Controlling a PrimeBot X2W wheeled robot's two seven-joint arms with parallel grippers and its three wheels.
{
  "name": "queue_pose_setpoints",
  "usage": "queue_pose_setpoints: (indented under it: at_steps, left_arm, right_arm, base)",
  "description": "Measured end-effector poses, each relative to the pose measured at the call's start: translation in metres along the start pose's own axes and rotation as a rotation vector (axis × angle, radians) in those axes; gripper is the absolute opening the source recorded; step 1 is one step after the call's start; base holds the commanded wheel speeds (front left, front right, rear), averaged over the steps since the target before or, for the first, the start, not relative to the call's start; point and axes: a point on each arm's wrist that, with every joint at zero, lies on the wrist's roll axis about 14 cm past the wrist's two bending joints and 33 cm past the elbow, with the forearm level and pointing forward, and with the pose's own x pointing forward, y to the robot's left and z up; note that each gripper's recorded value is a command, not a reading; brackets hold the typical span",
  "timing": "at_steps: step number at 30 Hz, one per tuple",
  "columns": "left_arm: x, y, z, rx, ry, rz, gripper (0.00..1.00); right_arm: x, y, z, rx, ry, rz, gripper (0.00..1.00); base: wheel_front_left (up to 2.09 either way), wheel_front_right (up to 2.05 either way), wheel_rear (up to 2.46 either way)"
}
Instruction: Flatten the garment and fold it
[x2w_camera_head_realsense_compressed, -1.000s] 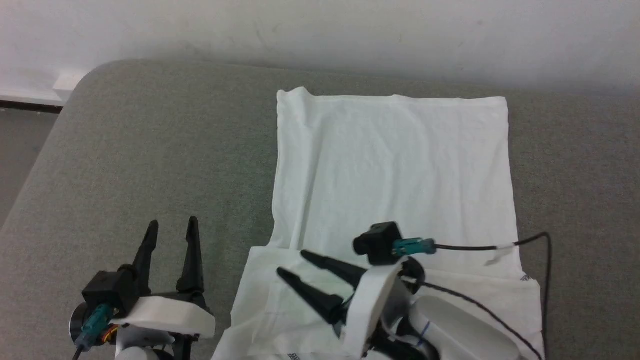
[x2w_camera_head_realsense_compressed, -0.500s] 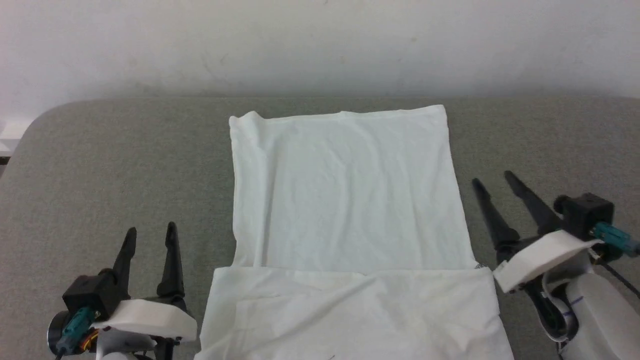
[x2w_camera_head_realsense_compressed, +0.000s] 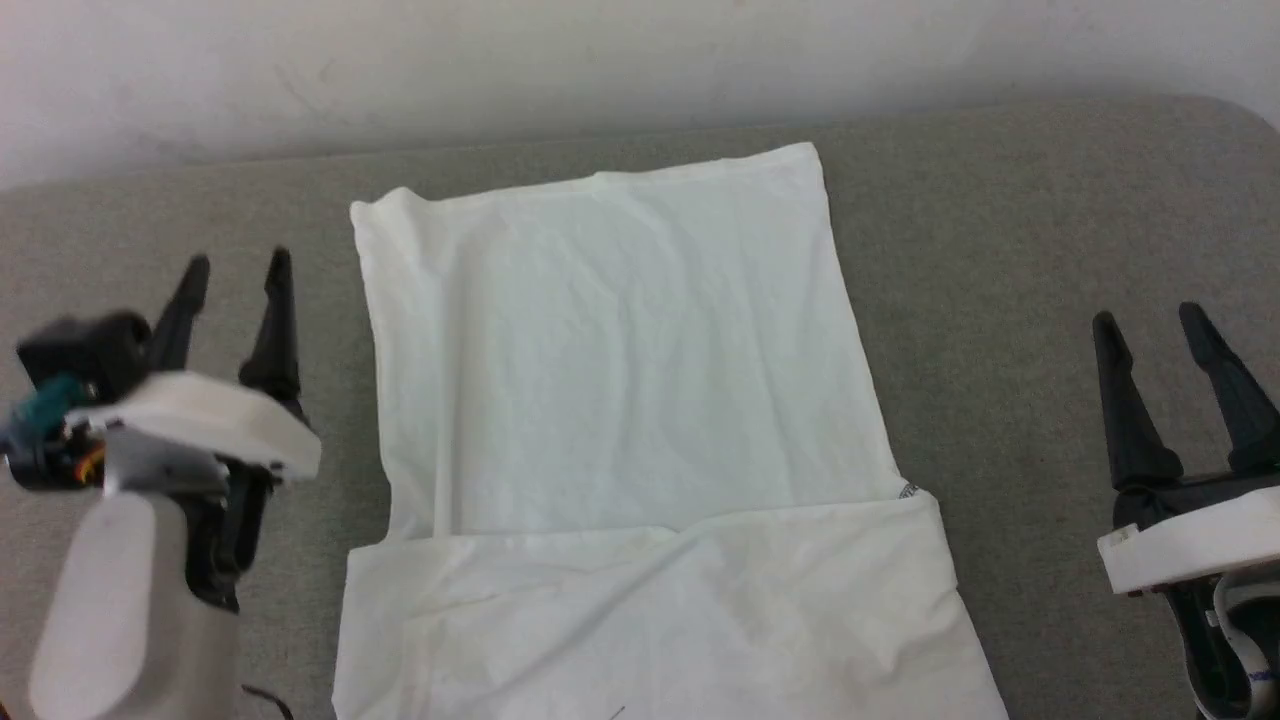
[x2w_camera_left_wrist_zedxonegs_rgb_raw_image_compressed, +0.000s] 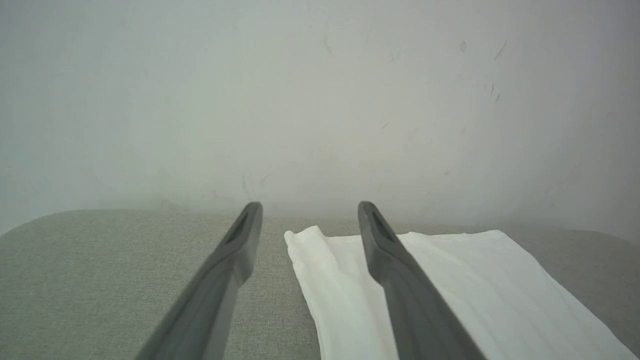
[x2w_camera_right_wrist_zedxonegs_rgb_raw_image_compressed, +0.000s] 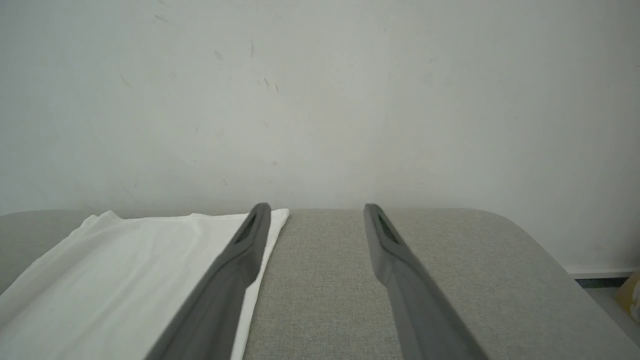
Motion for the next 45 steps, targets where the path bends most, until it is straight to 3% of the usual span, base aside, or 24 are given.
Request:
queue_pose_setpoints:
  at_steps: [6,11,17,24,25,26,27,29,35,40,45]
  left_arm:
    - [0.074,-0.001,-0.012,-0.004,0.167,-0.049,1.00]
    - [0.117,-0.002,-0.047,0.012,0.385,-0.069,1.00]
    - [0.140,0.002,-0.104,0.036,0.669,-0.062,1.00]
    - [0.140,0.013,-0.169,0.017,0.902,0.028,1.00]
    - [0.141,0.014,-0.172,0.026,0.925,0.029,0.97]
    - [0.142,0.015,-0.175,0.046,0.950,0.028,0.83]
    - [0.144,0.016,-0.177,0.067,0.968,0.026,0.52]
    - [0.144,0.015,-0.182,0.087,1.013,0.019,0.02]
    - [0.142,0.012,-0.181,0.069,1.052,0.016,0.00]
    - [0.144,0.010,-0.174,0.059,0.934,0.004,0.00]
    - [0.148,0.004,-0.160,0.047,0.793,-0.018,0.00]
  right_arm:
    - [0.011,-0.004,-0.019,0.002,0.053,-0.016,1.00]
    - [0.022,-0.003,-0.038,0.006,0.093,-0.014,1.00]
    - [0.026,-0.004,-0.062,0.017,0.146,-0.017,1.00]
    - [0.018,-0.018,-0.080,0.017,0.200,-0.063,1.00]
    - [0.016,-0.021,-0.082,0.019,0.209,-0.071,1.00]
    - [0.015,-0.023,-0.084,0.017,0.215,-0.078,1.00]
    - [0.013,-0.026,-0.086,0.015,0.221,-0.085,1.00]
    - [0.011,-0.030,-0.087,0.014,0.223,-0.098,1.00]
    - [0.020,-0.032,-0.086,0.035,0.218,-0.085,1.00]
    - [0.052,-0.025,-0.081,0.098,0.212,-0.027,1.00]
    - [0.102,-0.007,-0.096,0.180,0.322,0.070,1.00]
  base:
    - [0.00,0.00,0.00]
    - [0.00,0.00,0.00]
    - [0.00,0.00,0.00]
    - [0.00,0.00,0.00]
    - [0.00,0.00,0.00]
    - [0.00,0.00,0.00]
    - [0.00,0.00,0.00]
    - [0.00,0.00,0.00]
    - [0.00,0.00,0.00]
    - [0.00,0.00,0.00]
    - [0.00,0.00,0.00]
